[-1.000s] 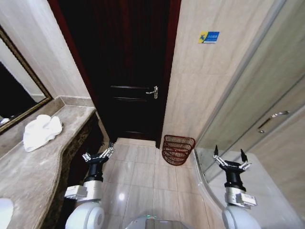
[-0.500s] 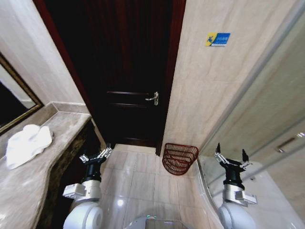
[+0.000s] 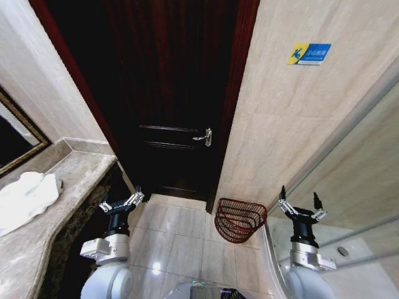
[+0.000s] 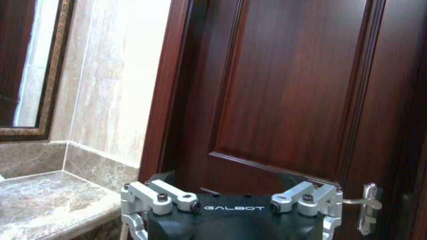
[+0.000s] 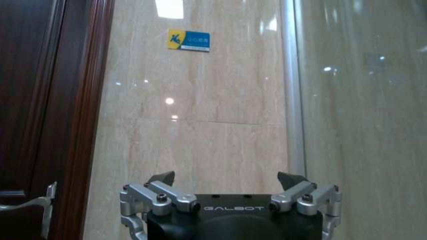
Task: Discard the used towel into the hamper.
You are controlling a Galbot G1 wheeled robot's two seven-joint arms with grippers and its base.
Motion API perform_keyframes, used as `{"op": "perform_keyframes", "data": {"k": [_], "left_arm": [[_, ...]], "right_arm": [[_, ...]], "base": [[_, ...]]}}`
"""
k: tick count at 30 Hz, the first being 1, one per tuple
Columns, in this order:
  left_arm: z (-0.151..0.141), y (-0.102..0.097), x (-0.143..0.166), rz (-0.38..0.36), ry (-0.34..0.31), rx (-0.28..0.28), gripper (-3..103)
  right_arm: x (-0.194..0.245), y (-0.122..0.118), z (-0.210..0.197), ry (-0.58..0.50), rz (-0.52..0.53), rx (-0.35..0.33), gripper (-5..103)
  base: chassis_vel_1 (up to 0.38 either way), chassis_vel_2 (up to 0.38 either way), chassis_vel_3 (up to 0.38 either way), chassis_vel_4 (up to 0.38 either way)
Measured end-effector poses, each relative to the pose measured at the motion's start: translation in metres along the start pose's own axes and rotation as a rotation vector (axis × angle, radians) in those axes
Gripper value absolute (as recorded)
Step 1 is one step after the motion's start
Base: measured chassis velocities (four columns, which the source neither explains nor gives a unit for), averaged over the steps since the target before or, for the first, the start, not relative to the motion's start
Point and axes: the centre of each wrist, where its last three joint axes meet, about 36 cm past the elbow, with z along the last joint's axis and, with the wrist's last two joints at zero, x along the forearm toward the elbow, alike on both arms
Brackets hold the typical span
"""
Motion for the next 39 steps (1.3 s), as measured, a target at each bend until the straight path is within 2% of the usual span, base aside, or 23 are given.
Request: {"op": "perform_keyframes", "data": {"k": [12,20,23,30,39], "left_arm": [[-0.004,0.002,0.000,-0.047,-0.012,-0.009,100],[-0.005,0.003,0.000,-0.074,-0.011,-0.010,100],[-0.008,0.006,-0.004,-0.070,-0.005,-0.005,100],[-0.006,0.003,0.000,-0.083,0.004,-0.001,100],[-0.015,0.005,0.005,-0.088,-0.003,-0.017,100]], "right_arm": [[0.000,-0.005,-0.001,0.005,0.009,-0.012,100],[0.000,-0.011,0.012,0.032,0.002,-0.003,100],[-0.013,-0.017,0.008,0.026,-0.009,0.014,100],[-0.004,-0.005,0.009,0.030,0.010,-0.009,100],[-0.002,-0.006,0.014,0.022,-0.002,-0.004,100]], "base": [[0.004,0.017,0.016,0.003],[0.064,0.038,0.049,0.056],[0.099,0.076,0.081,0.086],[0.104,0.109,0.104,0.102],[0.136,0.113,0.118,0.115]]}}
